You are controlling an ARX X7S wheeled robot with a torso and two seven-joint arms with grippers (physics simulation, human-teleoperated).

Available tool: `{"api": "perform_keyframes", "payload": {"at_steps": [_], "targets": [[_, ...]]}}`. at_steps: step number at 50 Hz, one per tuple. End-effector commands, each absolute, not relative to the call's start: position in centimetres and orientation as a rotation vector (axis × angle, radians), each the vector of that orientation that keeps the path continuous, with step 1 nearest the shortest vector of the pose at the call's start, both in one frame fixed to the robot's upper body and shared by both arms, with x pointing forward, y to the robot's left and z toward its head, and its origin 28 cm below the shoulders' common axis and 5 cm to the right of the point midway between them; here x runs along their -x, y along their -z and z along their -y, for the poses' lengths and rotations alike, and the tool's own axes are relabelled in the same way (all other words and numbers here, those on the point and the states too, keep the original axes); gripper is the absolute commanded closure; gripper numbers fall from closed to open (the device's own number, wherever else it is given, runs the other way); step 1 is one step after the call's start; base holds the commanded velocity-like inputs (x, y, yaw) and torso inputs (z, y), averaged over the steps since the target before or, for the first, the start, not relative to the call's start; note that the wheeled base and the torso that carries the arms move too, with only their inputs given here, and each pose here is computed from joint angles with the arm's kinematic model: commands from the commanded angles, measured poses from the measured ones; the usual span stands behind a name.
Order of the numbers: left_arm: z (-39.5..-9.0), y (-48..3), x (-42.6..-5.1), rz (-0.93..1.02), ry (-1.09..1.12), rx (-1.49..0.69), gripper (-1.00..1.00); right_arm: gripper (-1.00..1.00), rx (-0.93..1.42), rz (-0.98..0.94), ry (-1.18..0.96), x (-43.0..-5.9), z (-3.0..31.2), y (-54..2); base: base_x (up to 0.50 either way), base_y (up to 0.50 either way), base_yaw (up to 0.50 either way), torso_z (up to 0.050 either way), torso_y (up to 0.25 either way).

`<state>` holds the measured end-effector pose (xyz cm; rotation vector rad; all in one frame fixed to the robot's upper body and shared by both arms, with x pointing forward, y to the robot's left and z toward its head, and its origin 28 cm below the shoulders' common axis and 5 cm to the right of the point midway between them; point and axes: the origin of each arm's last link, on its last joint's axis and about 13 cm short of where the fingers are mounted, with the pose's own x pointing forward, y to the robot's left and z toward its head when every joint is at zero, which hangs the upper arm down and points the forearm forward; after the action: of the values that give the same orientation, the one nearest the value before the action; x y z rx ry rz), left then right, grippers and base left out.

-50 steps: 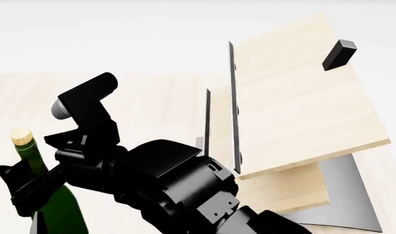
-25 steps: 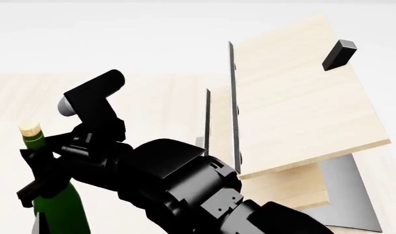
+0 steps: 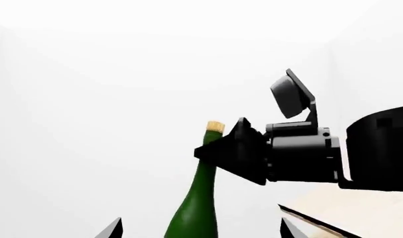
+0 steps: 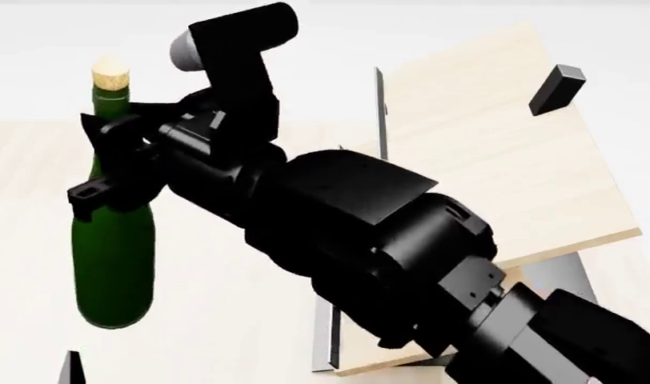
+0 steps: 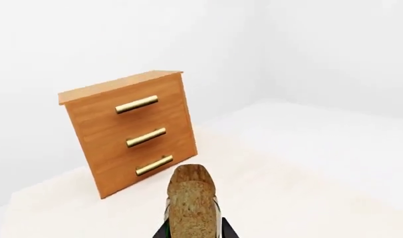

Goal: Put the wine bottle on the wine rack.

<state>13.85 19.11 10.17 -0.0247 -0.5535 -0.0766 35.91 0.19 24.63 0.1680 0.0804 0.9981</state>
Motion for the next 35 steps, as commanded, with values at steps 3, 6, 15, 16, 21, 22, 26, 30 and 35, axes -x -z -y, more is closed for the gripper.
{"api": "perform_keyframes", "payload": {"at_steps": [3, 6, 15, 16, 21, 22, 26, 30, 35], "targets": [[-19.1, -10.1, -13.8, 0.552, 0.078, 0.02, -1.0, 1.0, -0.454, 0.024, -0.897, -35.2, 3.8, -30.1, 0.0, 0.0, 0.0, 0.0, 0.003], [-19.0, -10.1, -13.9, 0.55, 0.08, 0.018, -1.0, 1.0, -0.561, 0.049, -0.819, -35.2, 4.8, -31.0, 0.0, 0.0, 0.0, 0.0, 0.0], [-19.1, -10.1, -14.0, 0.55, 0.075, 0.018, -1.0, 1.0, -0.778, 0.07, -0.677, -34.5, 7.0, -32.1, 0.0, 0.0, 0.0, 0.0, 0.0], [-19.1, -10.1, -14.0, 0.55, 0.073, 0.018, -1.0, 1.0, -0.8, 0.077, -0.643, -34.3, 7.4, -32.3, 0.0, 0.0, 0.0, 0.0, 0.0], [-19.1, -10.0, -14.0, 0.55, 0.074, 0.019, -1.0, 1.0, -0.862, 0.1, -0.595, -34.0, 8.7, -33.1, 0.0, 0.0, 0.0, 0.0, 0.0], [-19.1, -10.1, -14.0, 0.55, 0.075, 0.019, -1.0, 1.0, -0.879, 0.116, -0.575, -34.0, 9.3, -33.3, 0.0, 0.0, 0.0, 0.0, 0.01], [-19.1, -10.1, -13.9, 0.549, 0.076, 0.019, -1.0, 1.0, -0.91, 0.129, -0.542, -34.1, 10.4, -33.5, 0.0, 0.0, 0.0, 0.0, 0.0], [-19.0, -10.1, -13.9, 0.55, 0.077, 0.018, -1.0, 1.0, -0.932, 0.151, -0.511, -34.1, 11.5, -33.7, 0.0, 0.0, 0.0, 0.0, 0.0], [-19.0, -10.1, -13.9, 0.548, 0.078, 0.017, -1.0, 1.0, -0.955, 0.174, -0.482, -33.8, 12.7, -34.0, 0.0, 0.0, 0.0, 0.0, 0.0]]}}
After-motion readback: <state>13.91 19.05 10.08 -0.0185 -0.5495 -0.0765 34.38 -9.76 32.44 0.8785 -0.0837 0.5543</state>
